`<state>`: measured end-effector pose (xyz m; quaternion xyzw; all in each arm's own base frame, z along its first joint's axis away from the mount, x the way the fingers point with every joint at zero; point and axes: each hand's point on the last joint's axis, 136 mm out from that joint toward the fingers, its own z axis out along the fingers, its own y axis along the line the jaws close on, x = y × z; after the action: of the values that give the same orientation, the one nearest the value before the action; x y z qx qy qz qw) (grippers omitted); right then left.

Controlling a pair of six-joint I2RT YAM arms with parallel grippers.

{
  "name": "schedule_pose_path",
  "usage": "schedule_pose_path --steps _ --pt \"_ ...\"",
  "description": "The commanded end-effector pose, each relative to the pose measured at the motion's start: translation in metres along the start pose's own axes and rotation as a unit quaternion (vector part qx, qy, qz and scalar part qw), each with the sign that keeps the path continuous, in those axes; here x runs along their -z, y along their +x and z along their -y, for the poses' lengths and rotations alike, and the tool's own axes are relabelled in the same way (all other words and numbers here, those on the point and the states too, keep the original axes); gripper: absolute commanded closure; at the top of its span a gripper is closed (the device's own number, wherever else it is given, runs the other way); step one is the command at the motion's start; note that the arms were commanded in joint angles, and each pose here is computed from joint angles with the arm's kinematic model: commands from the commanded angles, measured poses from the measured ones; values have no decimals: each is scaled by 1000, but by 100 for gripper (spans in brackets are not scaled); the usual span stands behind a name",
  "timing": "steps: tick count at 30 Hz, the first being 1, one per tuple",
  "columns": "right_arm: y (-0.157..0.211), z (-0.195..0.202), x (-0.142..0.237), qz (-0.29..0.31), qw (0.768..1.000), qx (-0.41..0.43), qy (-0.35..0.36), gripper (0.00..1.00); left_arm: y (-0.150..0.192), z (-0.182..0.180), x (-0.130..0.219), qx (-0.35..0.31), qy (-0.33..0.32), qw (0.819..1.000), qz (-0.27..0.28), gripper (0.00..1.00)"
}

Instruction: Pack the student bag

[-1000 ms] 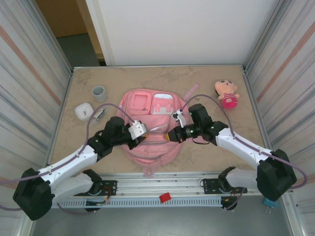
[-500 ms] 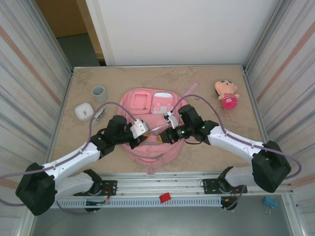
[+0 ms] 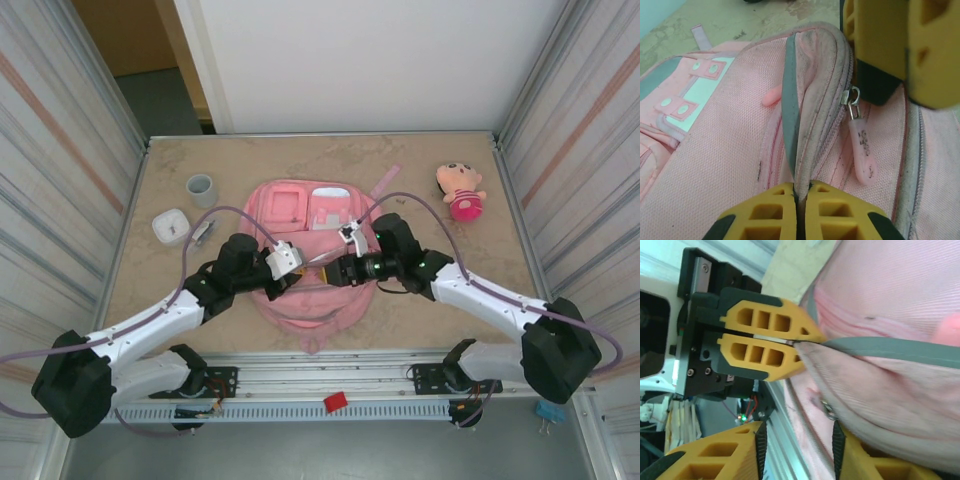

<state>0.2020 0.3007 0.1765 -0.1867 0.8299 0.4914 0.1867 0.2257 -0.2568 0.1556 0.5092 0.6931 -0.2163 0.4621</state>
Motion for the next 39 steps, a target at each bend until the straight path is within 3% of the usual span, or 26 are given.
schedule_pose_path --steps 1,6,20,23,27,34,39 --pt "-14 6 9 44 998 -48 4 56 -57 -12 13 -30 -23 995 91 94" --pt "-27 13 14 75 993 -92 14 50 -57 -11 13 -31 -18 995 92 94" --pt "-57 25 16 144 967 -208 -9 49 -57 1 16 -49 6 994 99 93" --pt "-58 31 14 156 960 -232 -4 69 -57 1 17 -46 8 994 99 93" --pt "-56 39 12 169 957 -236 15 92 -61 4 19 -14 17 996 81 84" --pt "-57 29 9 165 960 -227 5 97 -70 12 40 92 10 993 67 71" --pt "-61 16 8 162 963 -217 -9 98 -64 13 52 228 1 972 52 63"
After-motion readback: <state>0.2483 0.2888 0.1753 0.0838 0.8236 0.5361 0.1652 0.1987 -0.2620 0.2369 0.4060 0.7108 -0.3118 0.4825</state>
